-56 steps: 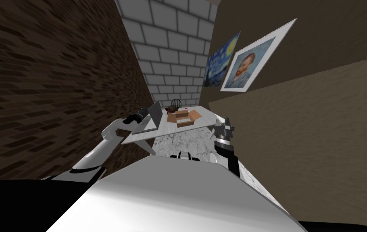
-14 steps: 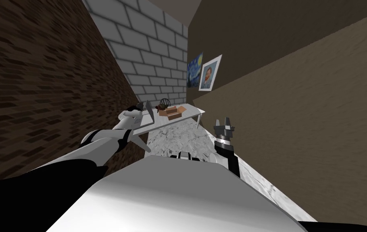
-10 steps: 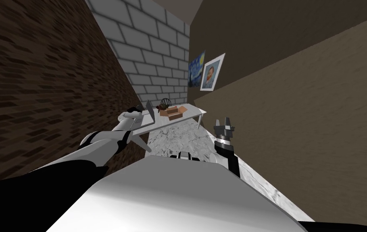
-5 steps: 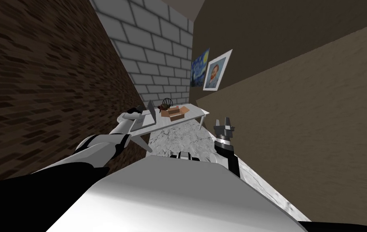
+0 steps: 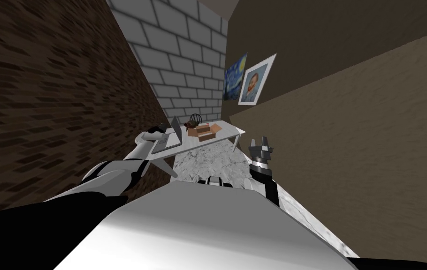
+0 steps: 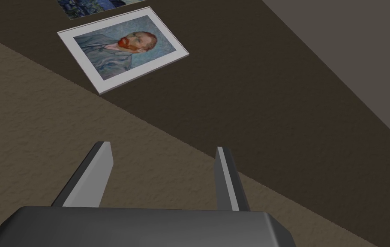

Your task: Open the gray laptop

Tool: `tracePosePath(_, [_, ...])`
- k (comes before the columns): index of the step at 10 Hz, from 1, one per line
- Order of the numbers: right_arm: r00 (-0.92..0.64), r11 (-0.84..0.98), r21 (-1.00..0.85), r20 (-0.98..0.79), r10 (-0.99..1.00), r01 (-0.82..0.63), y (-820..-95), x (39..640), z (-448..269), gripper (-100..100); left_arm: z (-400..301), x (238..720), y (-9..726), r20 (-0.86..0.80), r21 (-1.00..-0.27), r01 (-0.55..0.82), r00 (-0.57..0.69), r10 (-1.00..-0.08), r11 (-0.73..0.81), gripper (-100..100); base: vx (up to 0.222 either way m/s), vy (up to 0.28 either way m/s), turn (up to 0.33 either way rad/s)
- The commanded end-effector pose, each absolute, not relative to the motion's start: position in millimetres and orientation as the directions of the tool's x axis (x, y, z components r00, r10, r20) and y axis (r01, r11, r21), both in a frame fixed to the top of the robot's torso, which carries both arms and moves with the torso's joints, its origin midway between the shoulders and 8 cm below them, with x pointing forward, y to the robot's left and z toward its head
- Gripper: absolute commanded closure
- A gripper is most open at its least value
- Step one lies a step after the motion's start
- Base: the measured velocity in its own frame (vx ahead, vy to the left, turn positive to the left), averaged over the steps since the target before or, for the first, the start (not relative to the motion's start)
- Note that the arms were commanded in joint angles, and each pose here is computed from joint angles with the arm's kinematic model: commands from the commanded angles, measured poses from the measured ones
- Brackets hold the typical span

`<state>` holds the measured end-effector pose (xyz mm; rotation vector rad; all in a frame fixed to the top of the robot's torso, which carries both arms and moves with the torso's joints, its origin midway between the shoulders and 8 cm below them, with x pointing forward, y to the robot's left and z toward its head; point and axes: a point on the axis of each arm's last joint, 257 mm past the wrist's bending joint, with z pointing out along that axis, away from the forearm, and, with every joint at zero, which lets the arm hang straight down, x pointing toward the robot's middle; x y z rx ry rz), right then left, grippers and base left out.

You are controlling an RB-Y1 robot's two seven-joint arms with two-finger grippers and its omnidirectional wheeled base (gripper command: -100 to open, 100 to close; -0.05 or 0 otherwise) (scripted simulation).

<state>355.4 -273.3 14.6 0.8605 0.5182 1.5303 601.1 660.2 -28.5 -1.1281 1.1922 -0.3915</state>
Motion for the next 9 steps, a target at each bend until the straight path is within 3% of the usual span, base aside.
tracePosePath(1, [0.021, -0.156, 0.752, 0.220, 0.975, -0.641, -273.3, 355.4, 14.6, 0, -14.5, 603.9, 649.8, -0.532, -0.847, -0.267, 0.380, -0.757, 0.460, 100, -0.005, -0.003, -0.003])
tracePosePath(4, [0.021, -0.156, 0.752, 0.220, 0.975, -0.641, -273.4, 355.3, 14.5, 0, -49.8, 583.5, 656.4, -0.528, -0.844, -0.326, 0.368, -0.765, 0.425, 100, 0.113, 0.029, 0.124])
tracePosePath(7, [0.021, -0.156, 0.752, 0.220, 0.975, -0.641, -273.3, 355.4, 14.6, 0, -16.7, 592.0, 628.5, -0.539, -0.842, -0.252, 0.353, -0.765, 0.478, 100, 0.009, 0.006, -0.007])
tracePosePath(9, [0.021, -0.156, 0.752, 0.220, 0.975, -0.640, -273.4, 355.3, 14.5, 0, -44.1, 573.1, 631.5, -0.531, -0.844, -0.299, 0.345, -0.774, 0.446, 100, 0.135, 0.026, 0.191])
